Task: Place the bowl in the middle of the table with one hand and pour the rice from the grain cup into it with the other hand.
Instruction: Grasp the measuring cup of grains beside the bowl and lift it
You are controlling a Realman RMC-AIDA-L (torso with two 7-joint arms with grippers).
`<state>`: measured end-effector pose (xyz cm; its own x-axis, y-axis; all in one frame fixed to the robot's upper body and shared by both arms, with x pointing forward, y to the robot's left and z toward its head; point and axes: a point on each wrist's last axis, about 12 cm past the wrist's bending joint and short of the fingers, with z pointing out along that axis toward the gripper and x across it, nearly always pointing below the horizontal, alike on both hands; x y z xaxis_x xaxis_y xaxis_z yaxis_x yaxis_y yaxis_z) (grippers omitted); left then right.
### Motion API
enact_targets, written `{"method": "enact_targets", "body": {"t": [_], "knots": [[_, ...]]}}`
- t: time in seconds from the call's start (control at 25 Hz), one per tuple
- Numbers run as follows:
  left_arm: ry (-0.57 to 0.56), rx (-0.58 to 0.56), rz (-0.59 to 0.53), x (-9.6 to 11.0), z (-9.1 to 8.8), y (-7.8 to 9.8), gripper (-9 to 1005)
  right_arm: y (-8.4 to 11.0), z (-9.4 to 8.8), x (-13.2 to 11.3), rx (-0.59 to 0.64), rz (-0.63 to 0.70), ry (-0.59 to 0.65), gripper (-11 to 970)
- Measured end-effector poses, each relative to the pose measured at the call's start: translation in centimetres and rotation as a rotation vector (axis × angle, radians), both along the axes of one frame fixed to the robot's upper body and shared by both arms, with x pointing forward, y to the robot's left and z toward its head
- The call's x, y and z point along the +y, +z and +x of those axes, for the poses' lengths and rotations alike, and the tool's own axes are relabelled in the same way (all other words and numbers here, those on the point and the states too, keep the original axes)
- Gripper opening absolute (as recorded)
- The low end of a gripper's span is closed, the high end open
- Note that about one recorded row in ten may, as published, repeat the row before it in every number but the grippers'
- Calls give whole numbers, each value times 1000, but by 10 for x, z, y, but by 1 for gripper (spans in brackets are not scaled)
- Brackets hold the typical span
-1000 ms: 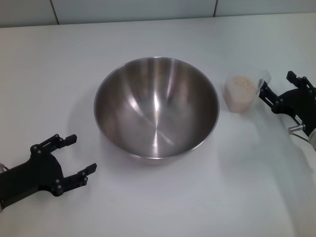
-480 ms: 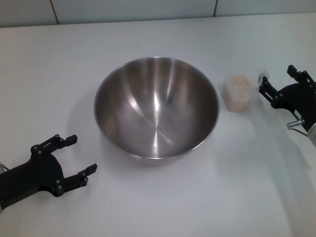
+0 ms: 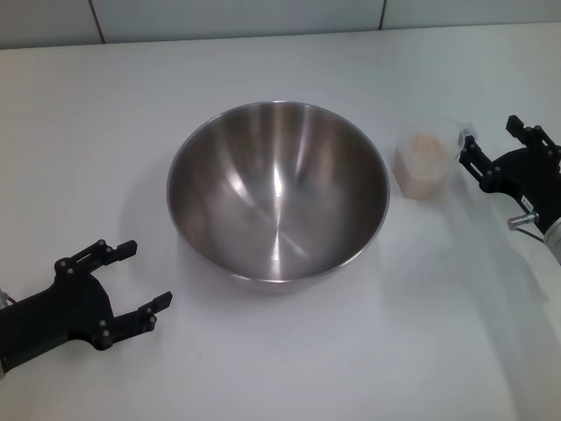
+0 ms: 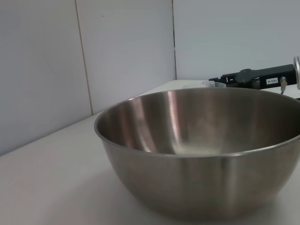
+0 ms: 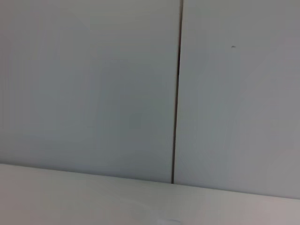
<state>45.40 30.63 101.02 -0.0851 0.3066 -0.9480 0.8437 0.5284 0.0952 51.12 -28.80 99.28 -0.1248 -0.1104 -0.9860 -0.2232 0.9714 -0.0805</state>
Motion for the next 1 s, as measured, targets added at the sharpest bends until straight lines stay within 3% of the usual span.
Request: {"method": "enact_targets", "body": {"t": [0.08,0.28,0.56,0.76,1.0], "knots": [[0,0,0,0,0,0,834,0,0,1,1,-2,6,766],[2,0,0,0,0,0,834,0,1,2,3,-4,10,651],[6,0,-1,1,-1,0,835,0,1,2,3,-5,12,416],[6,1,-1,1,-1,0,835,0,1,2,0,-3,13,177],[3,-1,-1,0,0,0,835,0,1,2,-1,-4,15,30]]}}
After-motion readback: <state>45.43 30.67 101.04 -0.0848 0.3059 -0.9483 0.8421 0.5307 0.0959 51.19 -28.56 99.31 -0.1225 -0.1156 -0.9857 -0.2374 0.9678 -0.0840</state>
